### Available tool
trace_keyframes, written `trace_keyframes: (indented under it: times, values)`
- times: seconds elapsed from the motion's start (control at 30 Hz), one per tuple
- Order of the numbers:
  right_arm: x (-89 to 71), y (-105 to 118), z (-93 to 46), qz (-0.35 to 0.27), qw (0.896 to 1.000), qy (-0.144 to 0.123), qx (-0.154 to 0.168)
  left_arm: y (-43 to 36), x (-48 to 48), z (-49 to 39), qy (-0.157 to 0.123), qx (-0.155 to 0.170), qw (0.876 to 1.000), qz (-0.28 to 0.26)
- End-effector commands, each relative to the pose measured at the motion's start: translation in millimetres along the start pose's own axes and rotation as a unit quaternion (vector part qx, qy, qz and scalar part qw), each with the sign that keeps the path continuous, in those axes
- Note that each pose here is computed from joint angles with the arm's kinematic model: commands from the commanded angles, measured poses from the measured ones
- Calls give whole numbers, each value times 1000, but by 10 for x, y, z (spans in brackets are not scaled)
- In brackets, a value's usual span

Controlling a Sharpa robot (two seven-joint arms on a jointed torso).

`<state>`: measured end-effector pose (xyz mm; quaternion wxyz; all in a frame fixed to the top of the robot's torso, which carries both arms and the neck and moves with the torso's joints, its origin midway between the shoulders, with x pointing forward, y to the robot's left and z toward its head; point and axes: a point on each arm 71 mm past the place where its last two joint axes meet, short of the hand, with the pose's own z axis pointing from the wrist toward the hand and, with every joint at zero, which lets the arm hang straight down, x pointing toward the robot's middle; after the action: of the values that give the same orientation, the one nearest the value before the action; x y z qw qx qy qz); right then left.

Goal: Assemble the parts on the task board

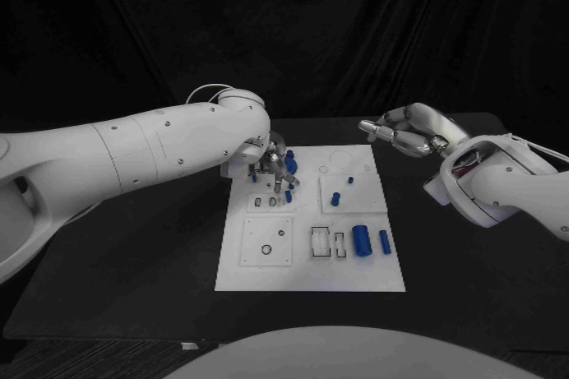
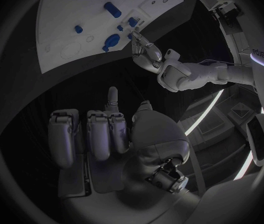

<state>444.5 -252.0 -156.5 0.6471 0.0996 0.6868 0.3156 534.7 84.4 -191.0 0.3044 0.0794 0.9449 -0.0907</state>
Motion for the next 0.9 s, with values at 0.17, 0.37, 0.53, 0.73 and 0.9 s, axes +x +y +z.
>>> trace_keyframes:
  times: [0.17, 0.37, 0.53, 0.73, 0.9]
  values:
    - [4, -15, -7, -1, 1000, -6, 4, -26, 40, 27, 17, 6, 1000, 8]
    - [14, -8, 3, -1, 1000, -4, 2, -29, 75, 53, 25, 7, 1000, 11]
    - [13, -6, 9, -1, 1000, -6, 0, -40, 99, 74, 33, 8, 999, 14]
    - [16, 1, 15, -1, 1000, -7, -2, -66, 127, 98, 39, 12, 999, 16]
    - [16, 2, 17, -1, 1000, -8, -3, -81, 142, 113, 41, 14, 999, 16]
